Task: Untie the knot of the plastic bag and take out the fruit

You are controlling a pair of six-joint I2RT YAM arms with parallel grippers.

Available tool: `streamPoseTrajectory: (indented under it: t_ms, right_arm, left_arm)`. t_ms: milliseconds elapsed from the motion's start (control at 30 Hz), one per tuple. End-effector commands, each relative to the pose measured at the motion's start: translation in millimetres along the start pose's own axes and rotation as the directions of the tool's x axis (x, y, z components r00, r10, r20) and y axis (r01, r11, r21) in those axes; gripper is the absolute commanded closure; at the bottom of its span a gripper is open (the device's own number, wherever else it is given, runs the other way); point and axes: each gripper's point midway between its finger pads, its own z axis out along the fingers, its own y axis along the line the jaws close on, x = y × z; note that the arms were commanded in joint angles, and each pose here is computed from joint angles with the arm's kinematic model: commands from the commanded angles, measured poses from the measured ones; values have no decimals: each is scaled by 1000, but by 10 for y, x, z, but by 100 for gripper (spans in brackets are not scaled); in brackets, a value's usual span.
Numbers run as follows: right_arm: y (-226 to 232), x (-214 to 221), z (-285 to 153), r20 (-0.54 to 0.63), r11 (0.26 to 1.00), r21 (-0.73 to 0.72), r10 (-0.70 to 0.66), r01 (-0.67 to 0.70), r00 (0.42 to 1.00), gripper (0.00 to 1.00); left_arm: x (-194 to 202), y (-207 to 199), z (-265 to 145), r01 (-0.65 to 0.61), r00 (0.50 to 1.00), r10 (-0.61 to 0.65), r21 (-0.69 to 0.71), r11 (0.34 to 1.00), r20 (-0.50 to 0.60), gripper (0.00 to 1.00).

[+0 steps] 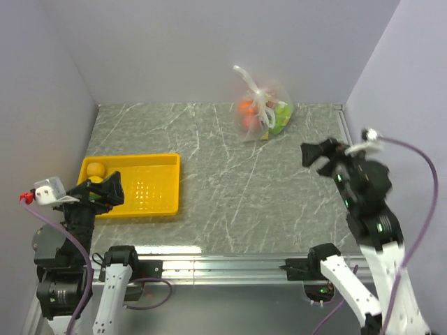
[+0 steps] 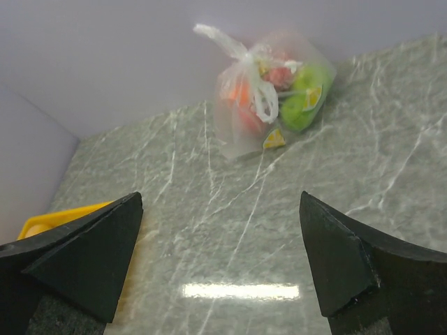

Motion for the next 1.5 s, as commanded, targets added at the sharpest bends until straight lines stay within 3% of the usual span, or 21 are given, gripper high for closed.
streamPoseTrajectory:
  t_ms: [0,167,200,267,300,467,500,567,600,733,833,867,900,1000,1167,1233,1300,1333,1367,1400,1467]
  right_arm:
    - [45,109,562,-127,995,76,79,-69,989,0]
    - [71,349,1325,-297,986,156,103,-58,949,0]
    - [-18,612,1581,-371,979,200,114,-41,922,0]
    - [52,564,1862,-367,974,216,147,-69,918,1]
    - [-15,782,2102,-407,967,246,163,-63,899,1]
    - [143,866,2863,-354,948,271,258,-166,899,7]
    - [58,1076,3058,-365,938,309,271,-159,891,8]
    - [156,1038,3302,-325,927,314,309,-206,894,8]
    - [88,1284,3461,-340,917,346,320,-198,884,9]
    - [129,1456,3848,-299,897,362,371,-255,879,13]
    - [90,1665,3998,-306,889,376,384,-260,871,26]
    - [77,1733,4012,-321,892,375,380,-252,867,36]
    - [64,1723,4004,-322,893,376,375,-246,869,56]
    - [212,1554,3846,-351,931,308,301,-195,887,96]
    - [581,1211,3150,-406,992,121,7,47,914,100]
    - [551,1346,2834,-466,988,61,-100,145,879,100]
    - [704,1167,2437,-449,987,0,-143,159,882,100]
    - [599,1386,2243,-496,984,-4,-155,177,854,100]
    - [699,1236,2014,-462,987,-33,-156,159,873,100]
    - [572,1498,1817,-512,987,-22,-149,160,846,100]
    - [614,1483,1488,-492,995,-27,-93,92,866,100]
  left_arm:
    - [90,-71,-8,74,994,-73,4,997,-78,1]
    - [261,1,-52,91,984,-96,-37,995,-147,1]
    - [284,-6,-63,100,982,-105,-37,994,-160,1]
    - [353,-48,-71,123,972,-125,-23,992,-196,1]
    - [398,-51,-65,136,967,-138,-26,990,-214,1]
    - [615,-162,-35,209,931,-197,8,978,-309,1]
    - [662,-170,-33,214,924,-198,12,977,-326,0]
    - [688,-158,-34,208,920,-194,5,978,-339,1]
    - [670,-144,-37,200,923,-190,-2,980,-335,1]
    - [629,-77,-34,156,928,-159,-35,987,-337,1]
    - [655,-71,-54,145,922,-148,-36,989,-358,0]
    - [669,-69,-50,145,920,-148,-37,989,-363,1]
    - [684,-68,-46,146,918,-150,-37,989,-367,1]
    - [700,-108,-13,159,914,-155,-21,987,-376,1]
    - [780,-211,87,181,902,-152,35,983,-403,5]
    - [825,-239,116,188,894,-151,47,981,-422,5]
    - [878,-305,144,217,882,-163,74,973,-442,5]
    - [912,-330,165,229,874,-169,80,970,-456,4]
    - [966,-356,199,244,865,-174,92,965,-470,4]
    - [1030,-416,202,273,843,-184,108,956,-506,4]
    - [1159,-436,225,300,815,-196,108,948,-545,4]
